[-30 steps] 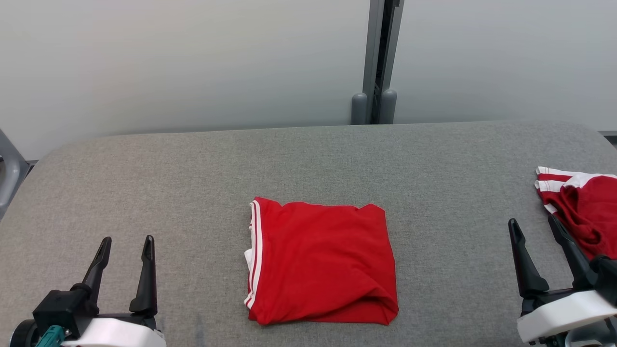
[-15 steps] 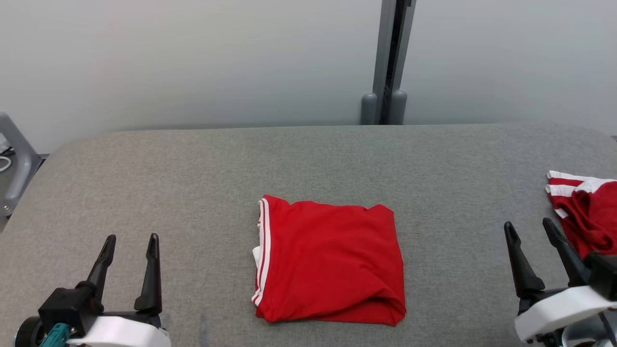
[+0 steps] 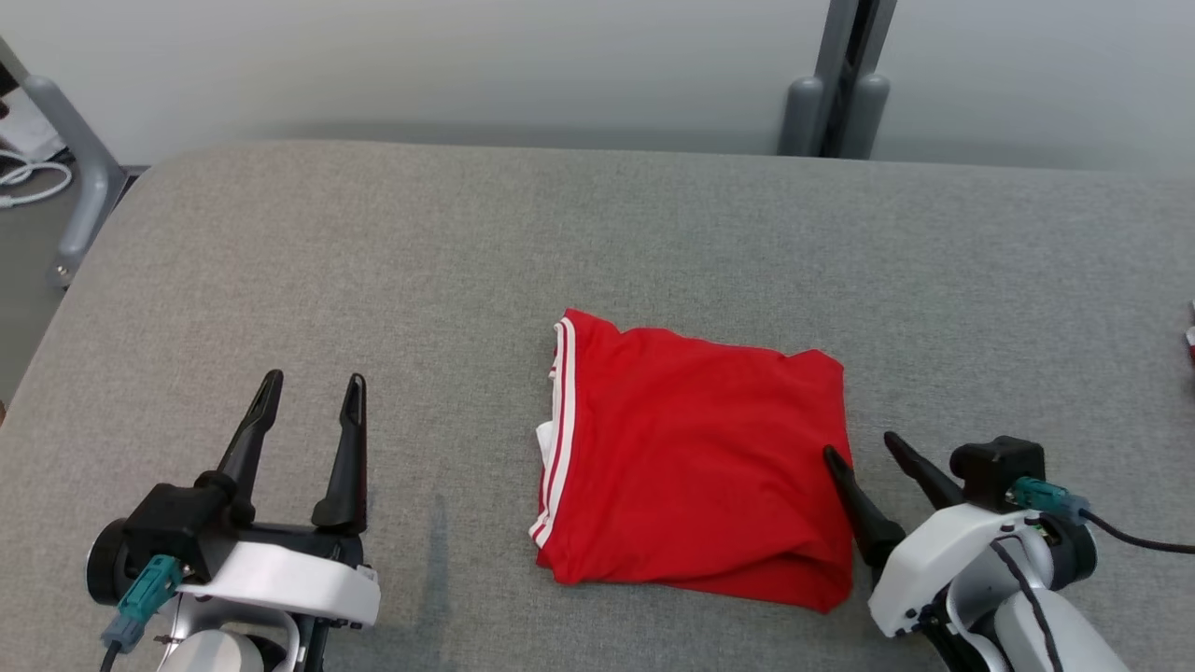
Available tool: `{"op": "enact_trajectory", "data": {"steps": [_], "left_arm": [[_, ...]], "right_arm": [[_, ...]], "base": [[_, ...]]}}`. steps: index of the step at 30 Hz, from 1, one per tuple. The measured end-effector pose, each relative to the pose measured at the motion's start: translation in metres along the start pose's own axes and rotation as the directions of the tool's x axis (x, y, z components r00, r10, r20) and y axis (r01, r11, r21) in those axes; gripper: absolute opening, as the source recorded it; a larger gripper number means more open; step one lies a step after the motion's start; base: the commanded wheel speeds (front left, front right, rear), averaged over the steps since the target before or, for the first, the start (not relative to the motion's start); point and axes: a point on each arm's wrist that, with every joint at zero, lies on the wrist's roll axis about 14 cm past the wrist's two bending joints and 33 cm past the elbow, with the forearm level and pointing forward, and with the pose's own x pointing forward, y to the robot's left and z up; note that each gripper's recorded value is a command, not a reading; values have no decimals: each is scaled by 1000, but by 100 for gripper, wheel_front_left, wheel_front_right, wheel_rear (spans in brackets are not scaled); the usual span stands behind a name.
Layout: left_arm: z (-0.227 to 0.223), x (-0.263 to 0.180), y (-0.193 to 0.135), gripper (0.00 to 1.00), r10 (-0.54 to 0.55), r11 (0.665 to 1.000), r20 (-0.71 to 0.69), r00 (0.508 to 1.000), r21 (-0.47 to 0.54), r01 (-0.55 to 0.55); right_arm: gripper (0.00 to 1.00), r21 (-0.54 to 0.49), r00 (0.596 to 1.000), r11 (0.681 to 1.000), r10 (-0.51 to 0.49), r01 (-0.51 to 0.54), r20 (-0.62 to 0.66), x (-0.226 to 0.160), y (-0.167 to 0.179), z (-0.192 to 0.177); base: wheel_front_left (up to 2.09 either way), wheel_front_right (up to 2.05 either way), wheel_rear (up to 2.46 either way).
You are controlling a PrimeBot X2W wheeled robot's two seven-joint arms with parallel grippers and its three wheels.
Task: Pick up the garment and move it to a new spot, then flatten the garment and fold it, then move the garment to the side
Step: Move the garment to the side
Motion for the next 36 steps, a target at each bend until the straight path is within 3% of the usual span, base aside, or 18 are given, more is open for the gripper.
{"op": "enact_trajectory", "data": {"steps": [8,9,10,11,17,22,30,36], "left_arm": [[-15,16,6,100,12,1000,-26,1000,10,-12],[-16,17,6,100,9,1000,-27,1000,10,-9],[-17,19,6,100,9,1000,-28,1000,11,-9],[-19,20,6,100,7,1000,-32,999,12,-6],[-20,27,1,100,-14,1000,-25,1000,13,14],[-17,31,-5,100,-45,999,-14,999,21,46],[-16,39,-40,100,-149,989,-9,989,-1,149],[-19,52,-76,100,-253,967,-13,967,-13,253]], "right_arm": [[100,59,987,995,86,-78,-137,22,23,-48],[71,62,987,995,90,-82,-137,23,23,-48],[31,68,987,994,91,-82,-135,24,23,-47],[0,69,986,994,93,-84,-135,24,23,-48],[0,39,989,994,101,-98,-111,20,20,-40],[0,-99,994,991,82,-89,-70,4,2,-21],[0,-241,997,970,-45,29,-60,-50,-48,-3],[0,-324,983,934,-177,152,-49,-97,-90,11]], "base": [[0,0,0],[0,0,0],[0,0,0],[0,0,0],[0,0,0],[0,0,0],[0,0,0],[0,0,0]]}}
